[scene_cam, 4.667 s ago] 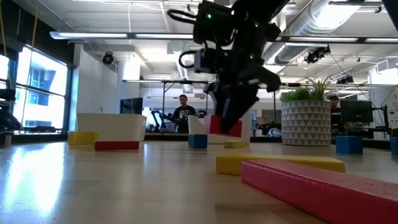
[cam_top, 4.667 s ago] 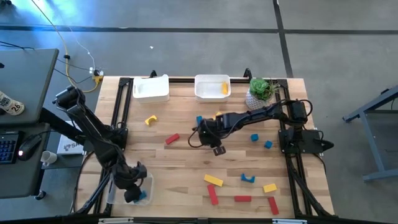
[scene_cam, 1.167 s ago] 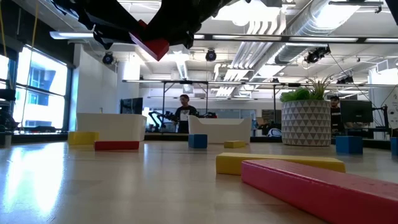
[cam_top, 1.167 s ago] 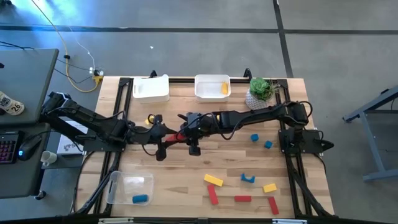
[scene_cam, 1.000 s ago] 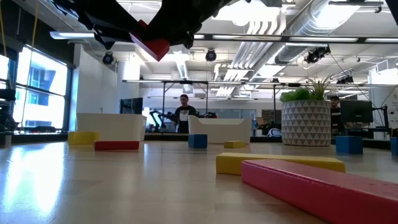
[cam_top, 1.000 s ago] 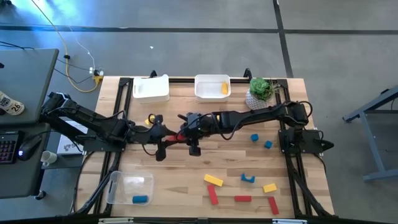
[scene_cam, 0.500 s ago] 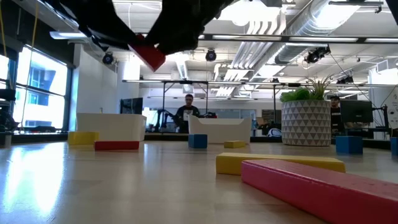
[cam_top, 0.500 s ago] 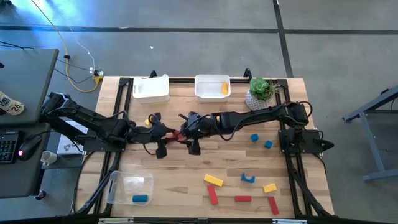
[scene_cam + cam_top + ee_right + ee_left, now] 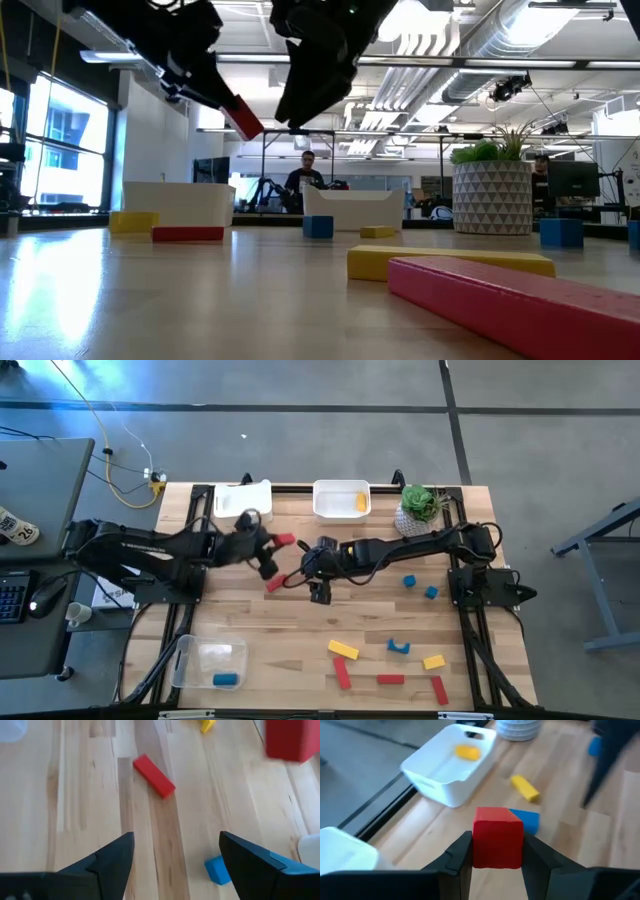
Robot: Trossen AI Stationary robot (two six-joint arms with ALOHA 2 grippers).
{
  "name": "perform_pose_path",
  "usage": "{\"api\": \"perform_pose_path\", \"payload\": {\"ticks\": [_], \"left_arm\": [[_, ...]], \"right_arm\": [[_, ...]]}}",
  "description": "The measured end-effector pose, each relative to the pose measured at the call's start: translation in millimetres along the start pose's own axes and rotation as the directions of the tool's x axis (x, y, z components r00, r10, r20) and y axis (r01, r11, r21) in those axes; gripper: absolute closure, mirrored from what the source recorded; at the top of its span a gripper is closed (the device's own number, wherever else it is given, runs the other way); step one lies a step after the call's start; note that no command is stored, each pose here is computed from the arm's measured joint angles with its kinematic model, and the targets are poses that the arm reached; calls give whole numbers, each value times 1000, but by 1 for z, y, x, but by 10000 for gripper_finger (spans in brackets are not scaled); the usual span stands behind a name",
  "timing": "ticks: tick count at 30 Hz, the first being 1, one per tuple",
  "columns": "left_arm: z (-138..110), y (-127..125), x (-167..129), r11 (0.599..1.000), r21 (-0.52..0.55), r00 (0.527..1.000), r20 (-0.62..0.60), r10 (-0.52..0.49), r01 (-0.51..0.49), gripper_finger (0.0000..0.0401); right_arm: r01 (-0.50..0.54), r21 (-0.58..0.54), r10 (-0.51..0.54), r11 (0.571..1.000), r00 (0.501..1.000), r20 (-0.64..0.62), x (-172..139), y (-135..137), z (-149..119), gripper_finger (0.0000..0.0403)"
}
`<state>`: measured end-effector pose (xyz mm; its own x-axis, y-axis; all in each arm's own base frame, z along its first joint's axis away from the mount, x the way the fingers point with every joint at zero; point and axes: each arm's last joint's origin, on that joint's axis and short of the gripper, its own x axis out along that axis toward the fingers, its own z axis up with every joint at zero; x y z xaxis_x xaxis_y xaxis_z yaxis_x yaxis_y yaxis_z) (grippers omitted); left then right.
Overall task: Sort & place blocks by color
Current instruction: Put the red block into the left white bin
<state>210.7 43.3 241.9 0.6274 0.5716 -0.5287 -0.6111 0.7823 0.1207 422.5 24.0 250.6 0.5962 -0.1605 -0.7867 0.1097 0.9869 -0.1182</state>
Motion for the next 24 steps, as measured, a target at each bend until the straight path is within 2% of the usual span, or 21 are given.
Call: {"api": "perform_pose_path", "payload": {"ticks": [10, 19, 24], "left_arm": [[27, 61, 4, 975, -121, 978, -121, 170, -184, 298], [19, 116, 14, 924, -270, 950, -231, 210, -270, 296], [10, 139, 24, 891, -321, 926, -305, 225, -322, 284]], "right_arm": [[23, 20, -23, 1000, 1000, -14, 2, -13, 0, 124], [40, 89, -34, 995, 997, -71, 6, -35, -5, 124], [55, 107, -46, 993, 996, -80, 7, -46, -5, 124]]}}
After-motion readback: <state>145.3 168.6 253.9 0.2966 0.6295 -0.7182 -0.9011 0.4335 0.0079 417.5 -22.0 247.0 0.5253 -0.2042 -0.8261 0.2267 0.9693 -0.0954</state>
